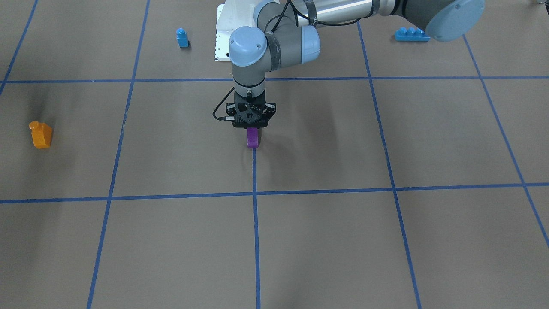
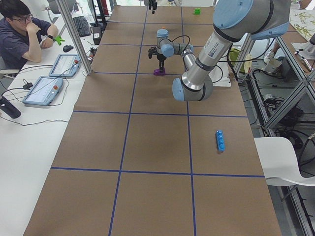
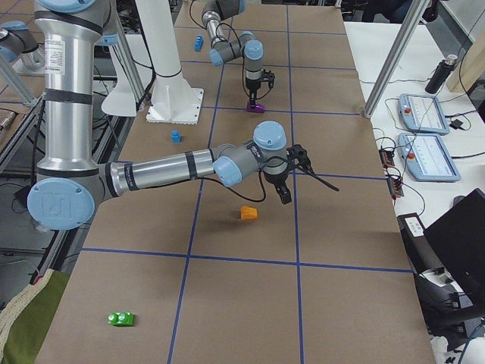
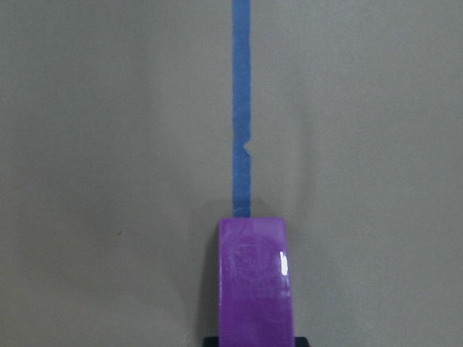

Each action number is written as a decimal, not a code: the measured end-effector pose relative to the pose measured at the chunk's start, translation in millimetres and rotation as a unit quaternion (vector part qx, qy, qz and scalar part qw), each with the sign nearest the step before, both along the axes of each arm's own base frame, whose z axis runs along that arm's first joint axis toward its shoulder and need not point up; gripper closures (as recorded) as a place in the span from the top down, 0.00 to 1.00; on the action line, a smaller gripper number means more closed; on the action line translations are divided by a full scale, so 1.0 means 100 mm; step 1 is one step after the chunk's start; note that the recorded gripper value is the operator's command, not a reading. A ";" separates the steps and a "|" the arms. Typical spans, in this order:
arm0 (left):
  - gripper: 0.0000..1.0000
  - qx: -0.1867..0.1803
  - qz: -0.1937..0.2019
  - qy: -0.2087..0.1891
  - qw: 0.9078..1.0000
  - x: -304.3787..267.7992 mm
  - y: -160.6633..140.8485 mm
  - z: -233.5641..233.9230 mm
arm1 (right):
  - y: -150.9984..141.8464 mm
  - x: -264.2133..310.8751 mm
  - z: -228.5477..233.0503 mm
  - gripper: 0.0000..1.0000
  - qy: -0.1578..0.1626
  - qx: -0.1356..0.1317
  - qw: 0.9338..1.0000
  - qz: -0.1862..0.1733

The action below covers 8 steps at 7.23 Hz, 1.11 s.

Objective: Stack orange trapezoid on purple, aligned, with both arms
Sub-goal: 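Carry the purple block with the left gripper to the table center, then release the purple block and raise the left gripper while the right gripper approaches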

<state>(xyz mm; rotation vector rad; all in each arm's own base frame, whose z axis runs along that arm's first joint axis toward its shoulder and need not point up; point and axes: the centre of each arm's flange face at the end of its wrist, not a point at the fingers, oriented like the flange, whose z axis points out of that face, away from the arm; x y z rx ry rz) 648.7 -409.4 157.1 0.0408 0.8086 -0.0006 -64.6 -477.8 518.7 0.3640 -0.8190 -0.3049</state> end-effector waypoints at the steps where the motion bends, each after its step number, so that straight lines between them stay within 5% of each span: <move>1: 0.37 0.000 0.001 0.000 1.000 0.01 0.01 0.00 | 0.00 0.00 0.00 1.00 0.000 0.000 1.000 0.000; 3: 1.00 0.000 0.000 -0.001 1.000 0.01 0.01 0.00 | 0.00 0.00 0.01 1.00 0.000 -0.001 1.000 0.000; 6: 1.00 0.010 -0.010 0.007 1.000 -0.14 -0.02 -0.12 | -0.01 0.00 0.04 1.00 0.004 -0.001 1.000 0.002; 8: 1.00 0.032 0.000 -0.001 0.999 -0.80 -0.10 -0.22 | 0.06 0.03 0.14 1.00 0.014 -0.015 1.000 0.005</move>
